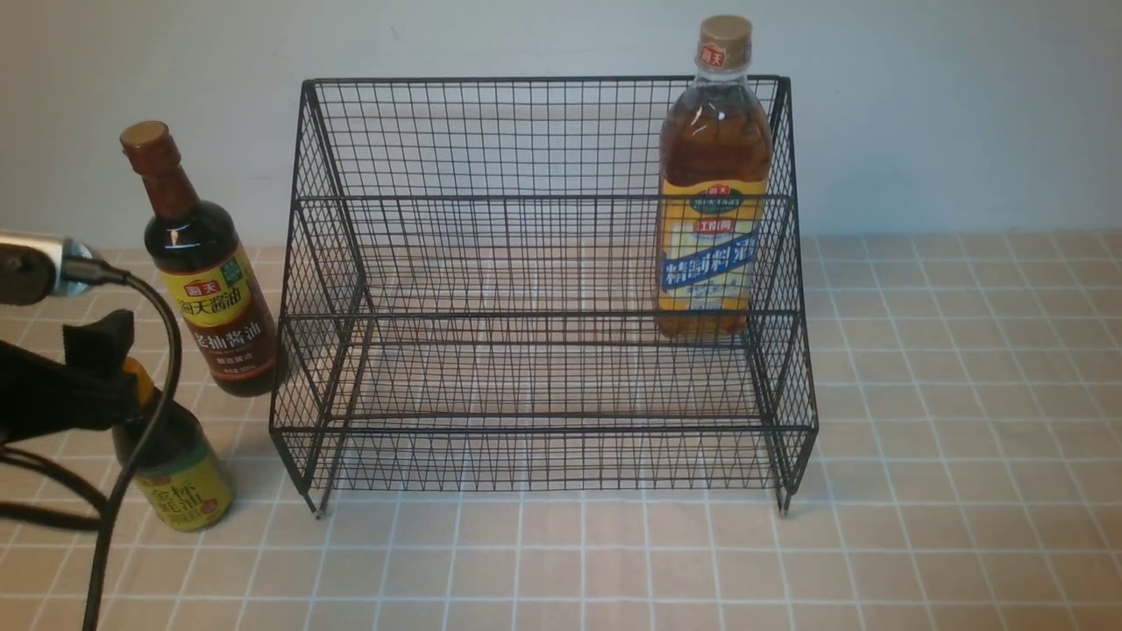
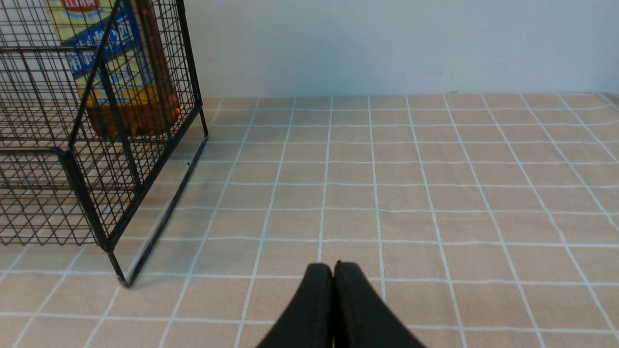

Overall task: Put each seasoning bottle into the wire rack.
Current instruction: Use the left arm to grab the condiment bottle closest to it, then use the left arm to put the condiment bottle back on the shelf, then use the left arm to grab the condiment bottle closest to it, then use the left arm to put the condiment bottle back on the shelf

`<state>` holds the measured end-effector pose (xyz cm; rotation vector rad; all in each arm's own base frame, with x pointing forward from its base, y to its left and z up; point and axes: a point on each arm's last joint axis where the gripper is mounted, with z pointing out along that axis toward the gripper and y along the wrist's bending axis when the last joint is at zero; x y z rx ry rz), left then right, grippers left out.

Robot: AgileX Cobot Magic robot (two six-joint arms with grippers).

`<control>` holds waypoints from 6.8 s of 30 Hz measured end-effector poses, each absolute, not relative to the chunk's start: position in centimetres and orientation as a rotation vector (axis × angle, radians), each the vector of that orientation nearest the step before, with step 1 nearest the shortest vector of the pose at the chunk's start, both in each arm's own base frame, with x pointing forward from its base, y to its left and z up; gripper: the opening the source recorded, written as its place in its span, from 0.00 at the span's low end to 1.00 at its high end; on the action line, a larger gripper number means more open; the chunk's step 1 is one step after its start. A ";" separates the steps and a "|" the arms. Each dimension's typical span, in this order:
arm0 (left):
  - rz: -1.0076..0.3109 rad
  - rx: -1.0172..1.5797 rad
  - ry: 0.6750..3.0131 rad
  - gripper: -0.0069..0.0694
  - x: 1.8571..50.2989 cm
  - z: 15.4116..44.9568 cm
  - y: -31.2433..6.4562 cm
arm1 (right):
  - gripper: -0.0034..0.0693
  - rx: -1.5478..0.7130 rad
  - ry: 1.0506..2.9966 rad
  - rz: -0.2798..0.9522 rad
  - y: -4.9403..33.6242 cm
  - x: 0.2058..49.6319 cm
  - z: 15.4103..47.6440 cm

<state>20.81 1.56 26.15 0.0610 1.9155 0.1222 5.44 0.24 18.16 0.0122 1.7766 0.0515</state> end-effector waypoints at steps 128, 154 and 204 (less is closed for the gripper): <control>0.035 0.034 1.745 0.84 33.7 31.7 1.2 | 0.03 0.012 1.777 0.052 0.2 5.4 18.2; 0.001 0.014 1.867 0.43 37.9 25.6 1.3 | 0.03 0.012 1.777 0.052 0.2 5.4 18.2; -0.204 0.226 1.382 0.43 39.0 41.4 -9.7 | 0.03 0.011 1.777 0.049 0.2 5.4 18.2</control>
